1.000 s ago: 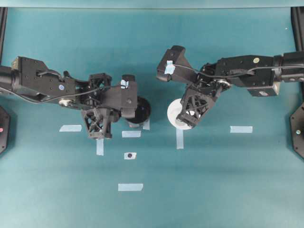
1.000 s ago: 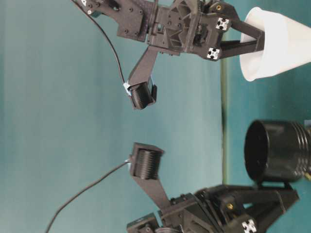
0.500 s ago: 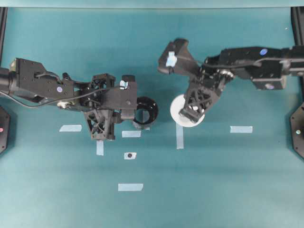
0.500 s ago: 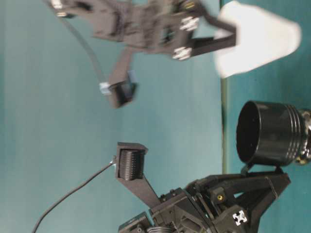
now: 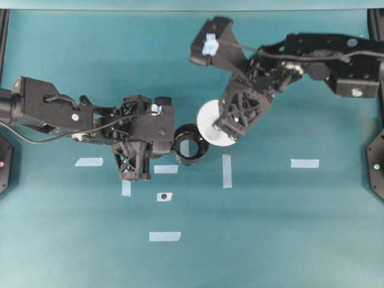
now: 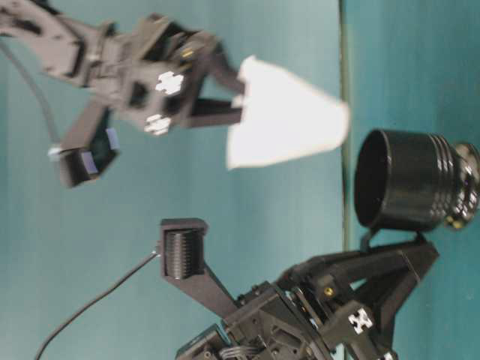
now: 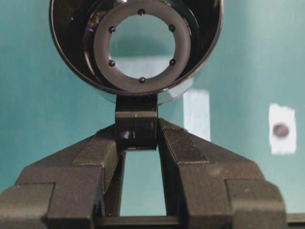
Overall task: Holding the cup holder with the left arm, the right arm places the cup into the cup holder.
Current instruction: 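Lift white cup with right gripper and move it toward the holder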
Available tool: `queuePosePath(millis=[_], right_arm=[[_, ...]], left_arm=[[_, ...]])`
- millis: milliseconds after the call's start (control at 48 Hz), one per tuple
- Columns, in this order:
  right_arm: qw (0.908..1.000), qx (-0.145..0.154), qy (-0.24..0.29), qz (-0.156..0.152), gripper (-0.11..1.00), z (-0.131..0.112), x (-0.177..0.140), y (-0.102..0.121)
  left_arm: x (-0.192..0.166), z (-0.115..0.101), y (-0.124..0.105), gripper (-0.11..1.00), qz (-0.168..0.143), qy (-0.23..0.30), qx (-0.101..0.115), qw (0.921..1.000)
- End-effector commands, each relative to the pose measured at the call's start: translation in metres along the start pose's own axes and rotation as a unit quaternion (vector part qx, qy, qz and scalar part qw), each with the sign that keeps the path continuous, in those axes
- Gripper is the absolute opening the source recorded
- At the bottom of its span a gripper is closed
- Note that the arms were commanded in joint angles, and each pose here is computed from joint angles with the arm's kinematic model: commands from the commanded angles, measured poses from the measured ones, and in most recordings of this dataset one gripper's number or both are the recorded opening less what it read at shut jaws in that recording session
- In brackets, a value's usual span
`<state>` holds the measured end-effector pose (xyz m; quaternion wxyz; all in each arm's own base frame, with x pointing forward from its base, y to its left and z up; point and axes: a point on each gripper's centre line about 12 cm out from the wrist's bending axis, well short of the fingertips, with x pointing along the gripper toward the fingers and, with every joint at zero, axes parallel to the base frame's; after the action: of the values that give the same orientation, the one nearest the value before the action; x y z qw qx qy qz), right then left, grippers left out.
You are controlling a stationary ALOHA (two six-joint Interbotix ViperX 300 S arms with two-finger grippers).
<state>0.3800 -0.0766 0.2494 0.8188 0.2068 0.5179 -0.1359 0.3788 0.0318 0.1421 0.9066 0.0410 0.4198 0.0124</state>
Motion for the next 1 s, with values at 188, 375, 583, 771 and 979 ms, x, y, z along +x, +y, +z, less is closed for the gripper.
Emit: queuePosePath(millis=[188,375,583,771,979], right_arm=[[0.9985,0.009,-0.047,0.026,0.04,0.008,-0.031,0.013],[0.9981,0.007,-0.051,0.032,0.04,0.008,-0.021,0.02],[0.9992,0.002,-0.029,0.027,0.04,0.005,-0.001,0.023],[0.9997,-0.001,-0.01,0.022,0.04,0.002,0.014,0.024],[0.9998,-0.003,-0.004,0.02,0.04,0.001,0.022,0.024]], left_arm=[[-0.011,0.022,0.002,0.25,0.006,-0.061,0.002,0.9981],[-0.012,0.027,0.002,0.25,0.008,-0.076,0.001,0.9971],[-0.013,0.032,0.003,0.25,0.009,-0.085,0.002,0.9963],[-0.016,0.036,0.003,0.25,0.01,-0.091,0.001,0.9958],[-0.021,0.039,0.004,0.25,0.011,-0.099,0.002,0.995]])
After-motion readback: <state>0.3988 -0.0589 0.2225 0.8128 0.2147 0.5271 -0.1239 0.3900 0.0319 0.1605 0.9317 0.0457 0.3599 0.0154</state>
